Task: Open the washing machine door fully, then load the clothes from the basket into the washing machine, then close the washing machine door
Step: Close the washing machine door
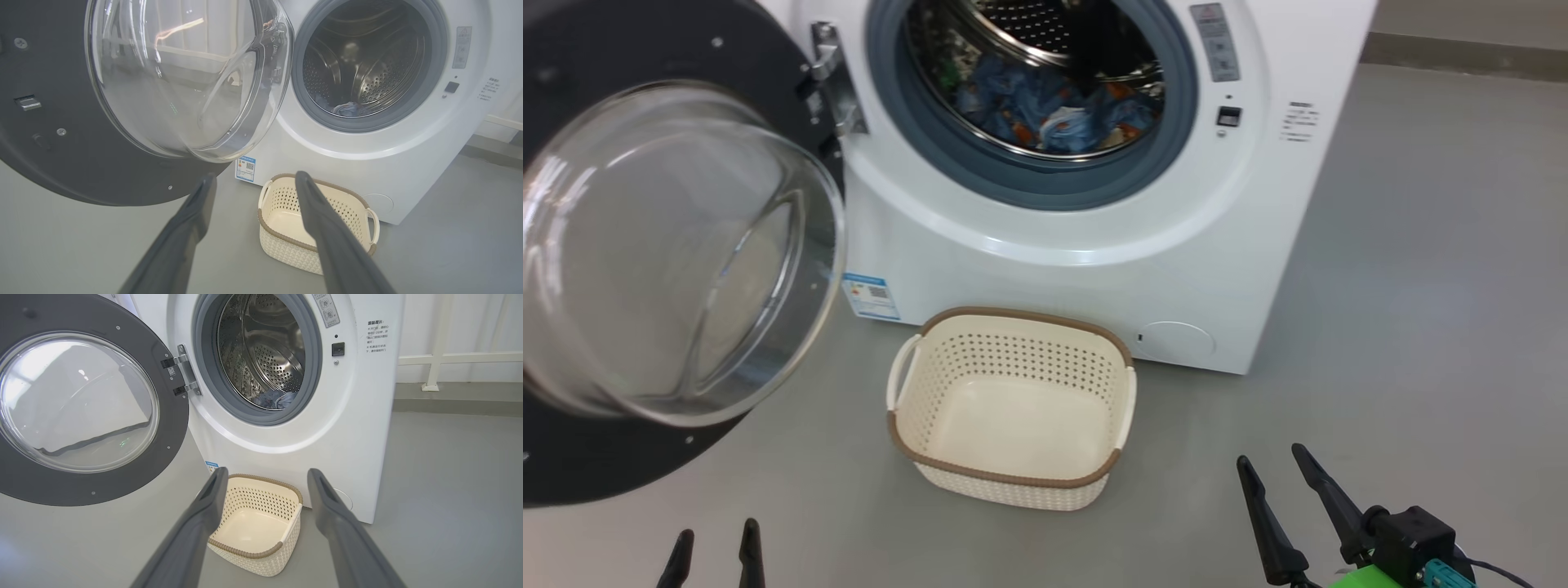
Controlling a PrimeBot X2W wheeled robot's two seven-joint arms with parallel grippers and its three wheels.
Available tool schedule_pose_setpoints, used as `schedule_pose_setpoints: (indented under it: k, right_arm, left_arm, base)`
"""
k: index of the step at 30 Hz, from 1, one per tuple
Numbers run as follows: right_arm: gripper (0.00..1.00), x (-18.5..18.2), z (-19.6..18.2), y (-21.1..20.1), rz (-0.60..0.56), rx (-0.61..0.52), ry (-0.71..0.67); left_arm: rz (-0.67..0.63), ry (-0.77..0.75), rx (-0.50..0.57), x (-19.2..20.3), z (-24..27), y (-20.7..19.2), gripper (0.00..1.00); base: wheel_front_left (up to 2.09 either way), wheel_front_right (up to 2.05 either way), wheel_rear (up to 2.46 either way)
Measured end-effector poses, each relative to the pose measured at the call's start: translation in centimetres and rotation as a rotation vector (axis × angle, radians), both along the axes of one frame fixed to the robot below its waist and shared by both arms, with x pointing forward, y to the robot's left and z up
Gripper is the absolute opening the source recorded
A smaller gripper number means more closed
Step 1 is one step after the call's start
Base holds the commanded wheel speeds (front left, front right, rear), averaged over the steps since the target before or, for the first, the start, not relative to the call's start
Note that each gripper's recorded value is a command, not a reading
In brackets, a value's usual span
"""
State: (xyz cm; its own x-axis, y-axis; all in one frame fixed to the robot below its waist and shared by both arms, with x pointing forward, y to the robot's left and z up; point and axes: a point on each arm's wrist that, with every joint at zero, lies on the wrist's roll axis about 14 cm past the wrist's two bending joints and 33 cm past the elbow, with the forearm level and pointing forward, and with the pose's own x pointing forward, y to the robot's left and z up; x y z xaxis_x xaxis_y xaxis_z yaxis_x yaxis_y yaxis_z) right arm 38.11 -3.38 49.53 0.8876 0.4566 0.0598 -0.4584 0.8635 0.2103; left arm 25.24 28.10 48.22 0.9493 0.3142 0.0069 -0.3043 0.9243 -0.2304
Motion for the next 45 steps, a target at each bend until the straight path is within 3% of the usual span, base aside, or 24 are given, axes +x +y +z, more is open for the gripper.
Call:
schedule_pose_setpoints:
  k: [22,45]
  right_arm:
    - [1.00,-0.2,0.1,6.0,0.177,-0.005,-0.004]
    - [1.00,0.2,0.0,7.0,0.199,-0.002,0.001]
  left_arm:
    - [0.236,0.047,0.002,-6.8,-1.4,4.7,1.00]
    - [0.288,0.060,-0.001,-7.6,-1.7,5.7,1.00]
  base:
    - [0.00,0.00,0.00]
    - [0.00,0.00,0.00]
